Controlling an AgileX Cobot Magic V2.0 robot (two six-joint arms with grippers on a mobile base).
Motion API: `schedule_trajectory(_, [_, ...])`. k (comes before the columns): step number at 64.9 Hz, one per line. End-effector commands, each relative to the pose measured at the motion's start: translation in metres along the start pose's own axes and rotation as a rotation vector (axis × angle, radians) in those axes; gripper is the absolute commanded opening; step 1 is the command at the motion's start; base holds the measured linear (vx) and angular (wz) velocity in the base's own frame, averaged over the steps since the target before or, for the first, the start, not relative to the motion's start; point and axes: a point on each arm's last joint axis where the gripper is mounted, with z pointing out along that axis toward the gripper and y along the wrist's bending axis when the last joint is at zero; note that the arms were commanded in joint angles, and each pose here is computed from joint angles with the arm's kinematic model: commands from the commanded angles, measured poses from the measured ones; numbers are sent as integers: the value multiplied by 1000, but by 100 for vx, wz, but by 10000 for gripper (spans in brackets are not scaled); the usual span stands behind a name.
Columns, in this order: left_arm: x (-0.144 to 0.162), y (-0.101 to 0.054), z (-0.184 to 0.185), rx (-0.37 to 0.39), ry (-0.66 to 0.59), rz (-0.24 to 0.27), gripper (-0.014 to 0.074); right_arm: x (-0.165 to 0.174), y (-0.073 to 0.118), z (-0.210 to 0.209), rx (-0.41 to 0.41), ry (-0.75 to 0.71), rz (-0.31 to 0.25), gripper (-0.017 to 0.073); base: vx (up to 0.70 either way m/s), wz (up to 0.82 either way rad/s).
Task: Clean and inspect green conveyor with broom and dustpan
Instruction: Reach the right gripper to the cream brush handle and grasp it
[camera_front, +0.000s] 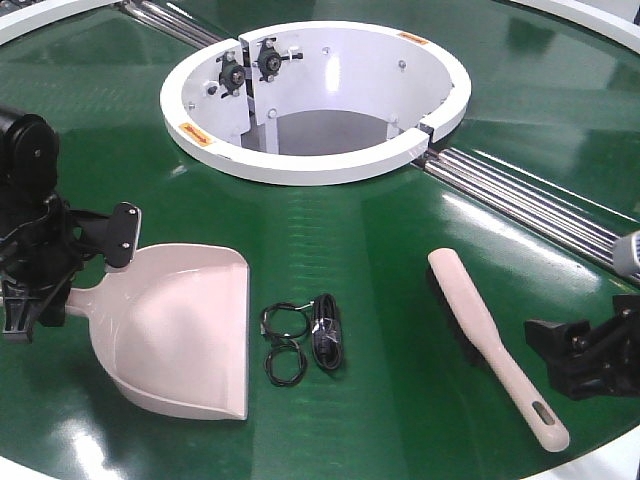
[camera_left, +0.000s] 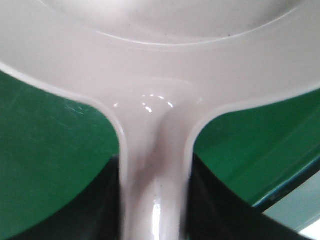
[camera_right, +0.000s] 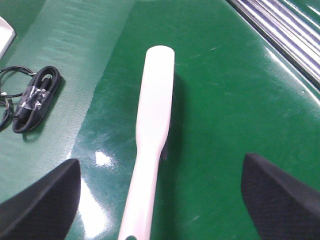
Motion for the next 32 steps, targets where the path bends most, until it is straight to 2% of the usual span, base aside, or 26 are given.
schedule_trajectory(1, [3, -4, -25, -53, -15, -17, -6, -23, 0, -6, -2, -10, -14, 610, 0, 0])
schedule_trajectory(7, [3, -4, -25, -53, -15, -17, -6, -33, 0, -2, -13, 103, -27, 601, 0, 0])
schedule_trajectory(20, [3, -4, -25, -53, -15, -17, -6, -54, 1, 22, -54, 319, -4, 595, 0, 0])
schedule_trajectory(32, [3, -4, -25, -53, -15, -17, -6, -61, 2, 53, -75, 486, 5, 595, 0, 0])
